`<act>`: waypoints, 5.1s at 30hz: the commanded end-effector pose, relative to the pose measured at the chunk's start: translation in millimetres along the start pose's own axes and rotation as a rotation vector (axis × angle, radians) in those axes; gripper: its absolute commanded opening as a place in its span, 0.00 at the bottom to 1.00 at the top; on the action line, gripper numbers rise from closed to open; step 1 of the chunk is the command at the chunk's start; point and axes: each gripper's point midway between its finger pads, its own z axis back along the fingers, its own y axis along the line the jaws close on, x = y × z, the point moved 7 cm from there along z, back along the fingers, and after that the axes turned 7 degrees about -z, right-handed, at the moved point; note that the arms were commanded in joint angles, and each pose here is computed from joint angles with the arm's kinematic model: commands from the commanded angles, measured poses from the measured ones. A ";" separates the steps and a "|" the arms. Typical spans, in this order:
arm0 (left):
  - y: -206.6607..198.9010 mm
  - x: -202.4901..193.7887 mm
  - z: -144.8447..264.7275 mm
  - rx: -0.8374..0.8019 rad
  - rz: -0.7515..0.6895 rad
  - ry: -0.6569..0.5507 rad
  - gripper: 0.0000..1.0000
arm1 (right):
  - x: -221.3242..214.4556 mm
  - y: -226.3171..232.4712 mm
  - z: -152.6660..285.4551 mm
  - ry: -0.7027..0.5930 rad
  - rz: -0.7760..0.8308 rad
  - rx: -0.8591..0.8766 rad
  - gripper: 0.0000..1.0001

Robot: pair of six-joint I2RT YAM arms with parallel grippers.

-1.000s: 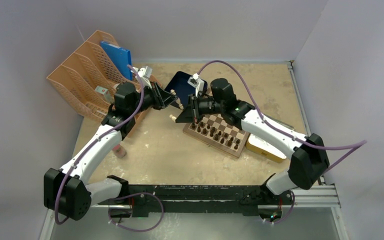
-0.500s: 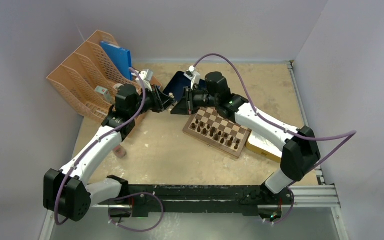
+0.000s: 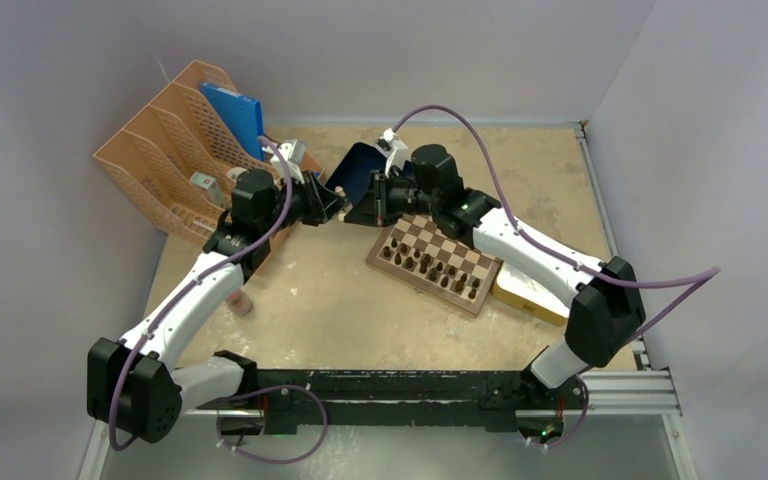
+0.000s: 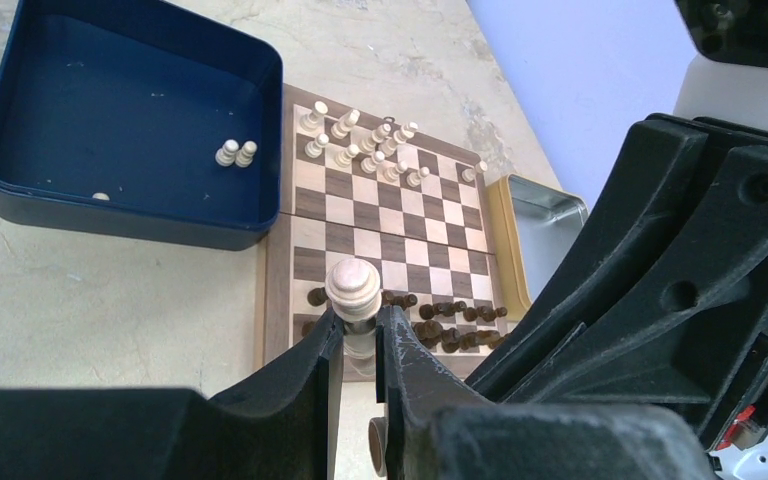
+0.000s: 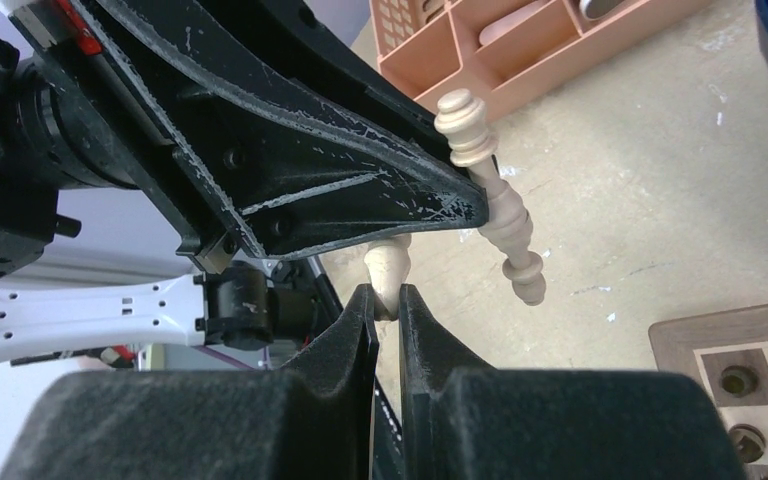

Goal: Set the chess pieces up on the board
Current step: Place the chess piece on the chessboard.

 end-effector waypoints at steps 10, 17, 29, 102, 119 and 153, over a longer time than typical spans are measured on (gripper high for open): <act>-2.8 -1.4 2.5 -0.012 -0.024 0.011 0.00 | 34.0 22.3 15.0 -0.190 0.066 0.003 0.00; -3.5 0.3 8.8 0.007 -0.045 0.013 0.00 | 33.3 19.0 15.6 -0.169 0.100 -0.024 0.00; -10.2 22.0 49.5 0.090 -0.277 -0.059 0.00 | 47.4 -64.7 83.2 -0.136 -0.025 -0.508 0.00; -24.8 -24.5 77.1 -0.112 -0.363 -0.015 0.00 | 54.5 -275.3 159.7 0.088 -0.370 -1.200 0.21; -25.6 -24.2 77.5 -0.116 -0.362 -0.017 0.00 | 55.4 -279.0 162.2 0.077 -0.363 -1.238 0.18; -27.7 -23.5 73.7 -0.127 -0.310 -0.009 0.00 | 83.1 -246.6 175.7 -0.093 -0.282 -1.203 0.21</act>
